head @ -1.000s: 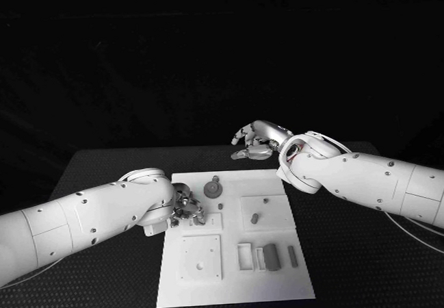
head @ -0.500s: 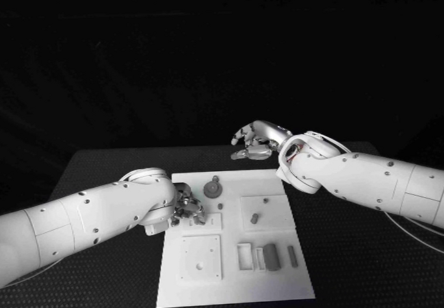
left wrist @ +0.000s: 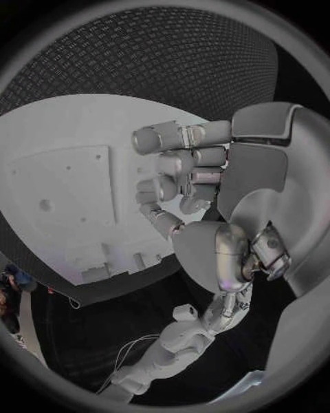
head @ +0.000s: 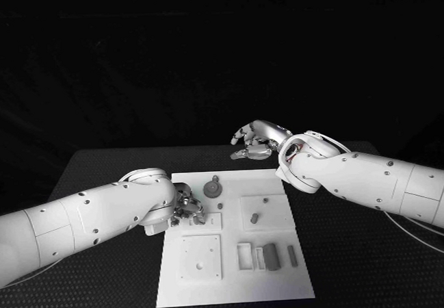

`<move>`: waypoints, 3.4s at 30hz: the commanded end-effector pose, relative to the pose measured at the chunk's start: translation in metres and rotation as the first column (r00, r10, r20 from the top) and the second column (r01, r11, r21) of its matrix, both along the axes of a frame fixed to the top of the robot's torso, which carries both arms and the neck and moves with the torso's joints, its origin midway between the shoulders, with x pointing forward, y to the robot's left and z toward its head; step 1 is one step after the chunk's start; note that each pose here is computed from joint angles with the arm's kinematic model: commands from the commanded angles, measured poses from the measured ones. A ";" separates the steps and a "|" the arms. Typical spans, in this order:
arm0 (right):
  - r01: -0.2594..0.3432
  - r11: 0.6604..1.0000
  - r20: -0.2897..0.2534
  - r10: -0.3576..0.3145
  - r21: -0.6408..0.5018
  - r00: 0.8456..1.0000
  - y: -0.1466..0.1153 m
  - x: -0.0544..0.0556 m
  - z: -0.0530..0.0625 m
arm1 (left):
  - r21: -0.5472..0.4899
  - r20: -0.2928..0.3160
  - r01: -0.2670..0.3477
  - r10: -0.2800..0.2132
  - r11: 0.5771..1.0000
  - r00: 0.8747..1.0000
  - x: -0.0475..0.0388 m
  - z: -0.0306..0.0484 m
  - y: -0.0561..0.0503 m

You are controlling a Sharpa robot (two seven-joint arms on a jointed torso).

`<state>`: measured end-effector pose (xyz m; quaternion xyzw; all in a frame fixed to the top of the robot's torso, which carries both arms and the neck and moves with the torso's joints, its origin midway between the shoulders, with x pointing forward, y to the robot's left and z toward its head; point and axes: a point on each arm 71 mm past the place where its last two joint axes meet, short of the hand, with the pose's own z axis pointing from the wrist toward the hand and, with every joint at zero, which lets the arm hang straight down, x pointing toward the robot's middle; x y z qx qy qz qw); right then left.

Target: Assemble the parts on the task board

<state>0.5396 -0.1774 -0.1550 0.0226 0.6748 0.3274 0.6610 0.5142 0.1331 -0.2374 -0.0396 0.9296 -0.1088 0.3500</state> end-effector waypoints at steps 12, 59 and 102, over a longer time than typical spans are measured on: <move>-0.011 1.000 -0.005 0.011 -0.005 1.000 0.001 0.000 0.000 | 0.018 -0.010 0.030 -0.030 0.999 1.000 -0.0013 -0.0010 -0.003; -0.011 1.000 -0.009 0.011 -0.010 1.000 0.000 0.000 -0.001 | -0.032 -0.004 0.025 -0.025 0.999 1.000 -0.0007 -0.0017 -0.006; 0.003 1.000 -0.011 -0.003 -0.015 1.000 -0.004 0.003 -0.002 | -0.058 0.186 -0.202 0.209 0.978 0.960 0.0620 0.0458 0.047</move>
